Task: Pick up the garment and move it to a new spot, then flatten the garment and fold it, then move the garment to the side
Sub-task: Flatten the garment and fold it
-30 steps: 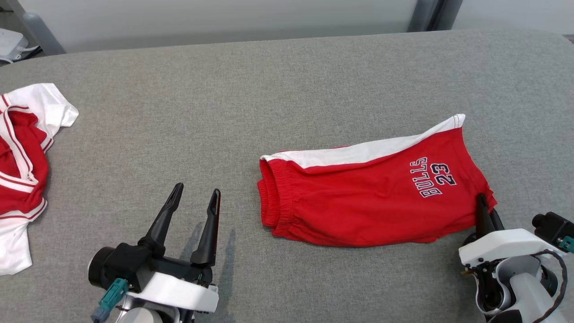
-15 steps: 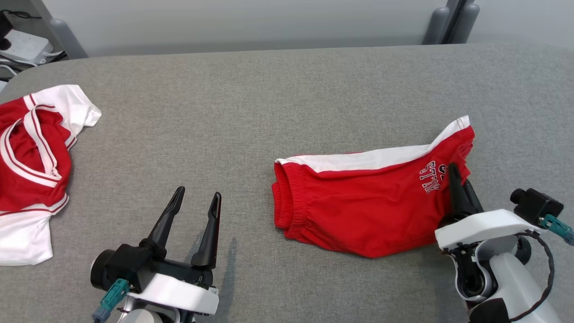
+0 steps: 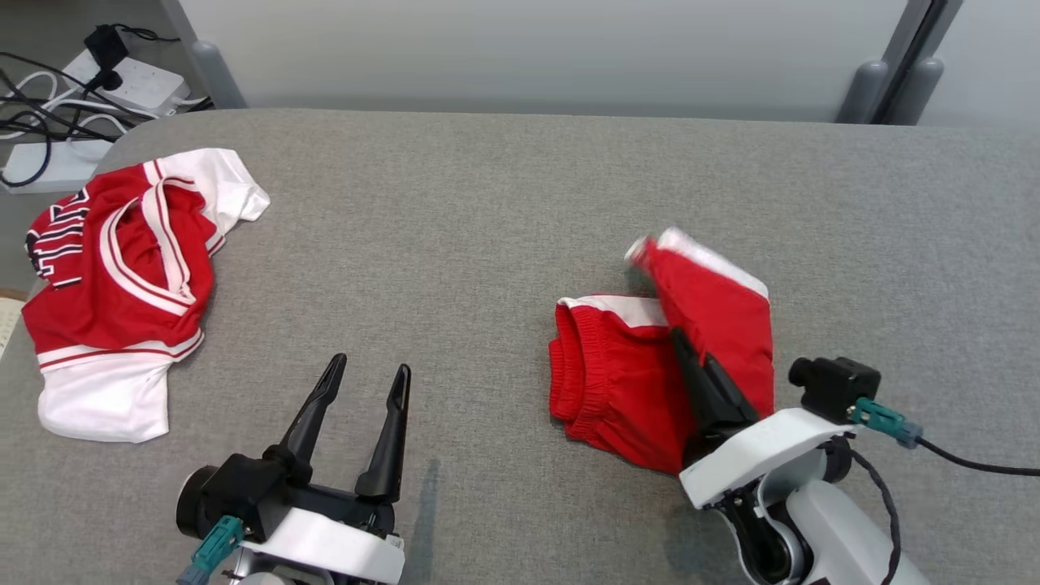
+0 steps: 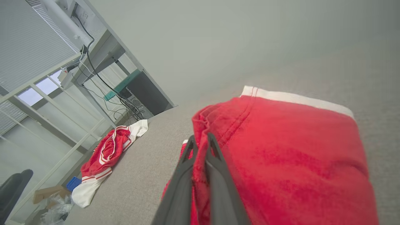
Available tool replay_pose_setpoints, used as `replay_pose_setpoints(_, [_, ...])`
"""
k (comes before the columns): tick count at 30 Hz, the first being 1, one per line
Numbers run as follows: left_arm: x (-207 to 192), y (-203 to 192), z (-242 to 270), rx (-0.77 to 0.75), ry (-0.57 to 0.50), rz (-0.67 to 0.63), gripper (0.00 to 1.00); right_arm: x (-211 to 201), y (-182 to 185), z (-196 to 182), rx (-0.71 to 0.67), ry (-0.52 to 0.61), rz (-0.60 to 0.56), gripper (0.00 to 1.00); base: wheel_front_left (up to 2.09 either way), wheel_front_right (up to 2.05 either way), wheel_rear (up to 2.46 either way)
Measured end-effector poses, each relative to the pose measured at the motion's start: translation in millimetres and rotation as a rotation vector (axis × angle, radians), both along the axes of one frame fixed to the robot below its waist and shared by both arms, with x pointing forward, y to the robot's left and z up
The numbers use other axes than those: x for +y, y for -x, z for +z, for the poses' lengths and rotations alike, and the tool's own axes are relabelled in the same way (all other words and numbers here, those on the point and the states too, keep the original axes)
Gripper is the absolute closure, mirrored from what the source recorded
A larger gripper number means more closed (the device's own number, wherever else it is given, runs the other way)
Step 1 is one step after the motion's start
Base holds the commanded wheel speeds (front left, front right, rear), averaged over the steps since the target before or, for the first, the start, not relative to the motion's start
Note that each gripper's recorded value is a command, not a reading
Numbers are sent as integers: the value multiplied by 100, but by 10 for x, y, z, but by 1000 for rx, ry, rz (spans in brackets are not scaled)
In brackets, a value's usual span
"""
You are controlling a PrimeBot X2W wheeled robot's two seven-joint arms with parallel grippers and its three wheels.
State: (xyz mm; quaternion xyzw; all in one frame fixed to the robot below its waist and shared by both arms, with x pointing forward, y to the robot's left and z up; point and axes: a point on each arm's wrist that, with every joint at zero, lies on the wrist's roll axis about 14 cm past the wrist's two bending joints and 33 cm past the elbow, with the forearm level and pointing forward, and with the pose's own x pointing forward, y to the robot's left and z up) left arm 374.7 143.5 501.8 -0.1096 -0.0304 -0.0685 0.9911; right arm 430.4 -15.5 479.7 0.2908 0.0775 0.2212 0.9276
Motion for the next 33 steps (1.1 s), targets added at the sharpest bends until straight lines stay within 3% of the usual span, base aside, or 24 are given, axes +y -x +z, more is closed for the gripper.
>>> replay_pose_setpoints(10, [126,90,18,-2,-5,40,0,487,184,-44,14,10,162,100,0,0,0])
replay_pose_setpoints(19, [132,96,0,4,-6,42,0,588,317,-259,65,59,219,100,0,0,0])
replay_pose_setpoints(21, [126,95,-3,5,-6,40,0,615,346,-280,73,62,232,0,0,0,0])
replay_pose_setpoints(33, [88,70,-34,13,-4,28,0,859,643,-434,178,59,360,0,0,0,0])
